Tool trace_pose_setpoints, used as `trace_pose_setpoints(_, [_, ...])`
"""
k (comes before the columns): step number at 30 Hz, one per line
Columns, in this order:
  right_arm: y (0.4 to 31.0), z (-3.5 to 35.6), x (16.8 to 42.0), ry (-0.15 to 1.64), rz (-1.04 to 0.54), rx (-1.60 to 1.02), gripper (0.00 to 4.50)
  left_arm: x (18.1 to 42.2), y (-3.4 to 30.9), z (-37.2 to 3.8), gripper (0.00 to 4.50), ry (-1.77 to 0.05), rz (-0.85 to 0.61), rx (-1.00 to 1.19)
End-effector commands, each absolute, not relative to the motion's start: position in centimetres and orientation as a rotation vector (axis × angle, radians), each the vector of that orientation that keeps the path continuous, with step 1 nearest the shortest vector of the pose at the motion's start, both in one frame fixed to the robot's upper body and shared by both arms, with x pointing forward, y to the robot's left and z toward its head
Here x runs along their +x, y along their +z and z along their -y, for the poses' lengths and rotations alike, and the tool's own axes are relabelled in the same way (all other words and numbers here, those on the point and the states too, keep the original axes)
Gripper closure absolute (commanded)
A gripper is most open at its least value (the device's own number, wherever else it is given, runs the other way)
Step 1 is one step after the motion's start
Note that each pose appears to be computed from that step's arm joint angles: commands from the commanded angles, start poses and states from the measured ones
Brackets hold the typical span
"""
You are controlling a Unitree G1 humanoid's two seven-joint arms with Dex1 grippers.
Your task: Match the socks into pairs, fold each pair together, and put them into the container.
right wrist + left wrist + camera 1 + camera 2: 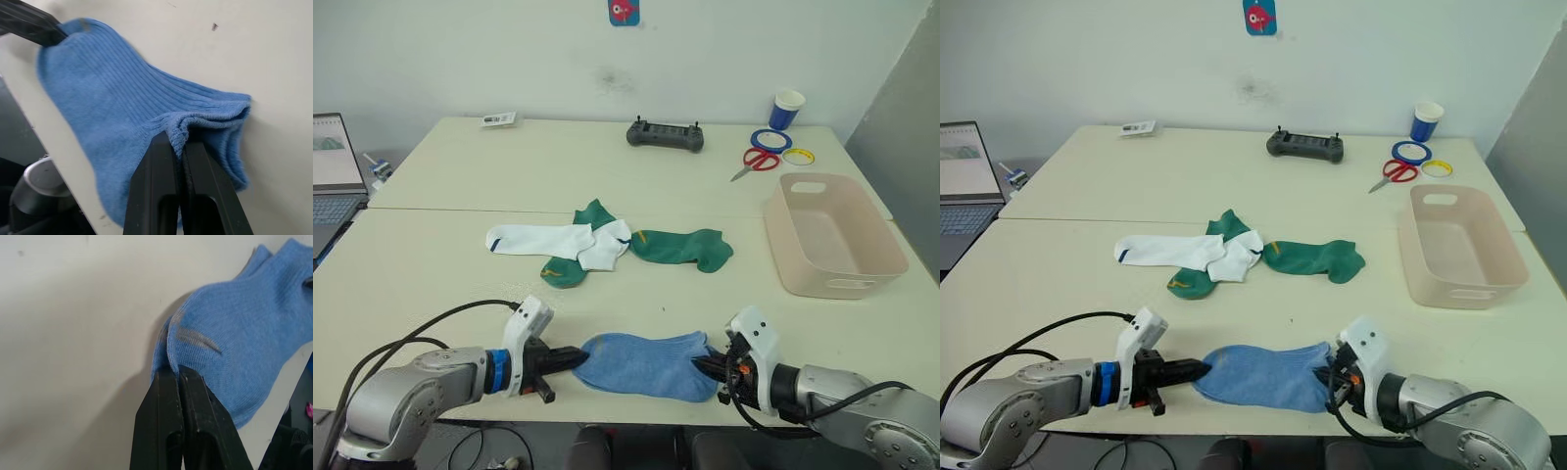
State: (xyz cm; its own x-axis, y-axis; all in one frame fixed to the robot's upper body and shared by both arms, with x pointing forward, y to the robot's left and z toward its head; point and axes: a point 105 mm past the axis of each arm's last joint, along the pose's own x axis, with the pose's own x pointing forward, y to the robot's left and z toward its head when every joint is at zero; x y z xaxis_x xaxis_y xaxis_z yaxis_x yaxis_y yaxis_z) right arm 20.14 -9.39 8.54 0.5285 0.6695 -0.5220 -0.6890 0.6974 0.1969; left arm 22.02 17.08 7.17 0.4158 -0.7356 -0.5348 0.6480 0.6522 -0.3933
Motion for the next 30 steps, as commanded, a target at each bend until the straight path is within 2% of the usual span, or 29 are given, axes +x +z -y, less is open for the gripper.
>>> trace_pose_setpoints(1, [9.4, 9.6, 20.6, 0.796, -0.544, -0.07, 4.49, 21.7, 7.4, -16.7, 4.5, -0.899, -0.725, -0.11])
trace_pose_setpoints(6, [10.4, 9.8, 21.2, 0.781, -0.483, -0.084, 4.49, 22.0, 7.8, -17.0, 4.5, -0.899, -0.703, -0.1])
trace_pose_setpoints(10, [11.1, 9.5, 20.6, 0.814, -0.474, -0.071, 4.49, 22.1, 9.5, -17.1, 4.5, -0.92, -0.65, -0.123])
trace_pose_setpoints(13, [10.9, 9.6, 20.4, 0.82, -0.494, -0.061, 4.49, 21.6, 9.9, -17.2, 4.5, -0.947, -0.663, -0.124])
trace_pose_setpoints(20, [9.5, 9.5, 20.4, 0.809, -0.557, -0.088, 4.49, 21.0, 7.8, -16.3, 4.5, -0.93, -0.71, -0.108])
trace_pose_setpoints(29, [9.2, 9.7, 20.9, 0.797, -0.556, -0.109, 4.49, 21.3, 7.2, -16.2, 4.5, -0.898, -0.655, -0.1])
trace_pose_setpoints(30, [9.2, 9.7, 20.8, 0.799, -0.556, -0.113, 4.25, 21.3, 7.2, -16.4, 4.5, -0.898, -0.648, -0.096])
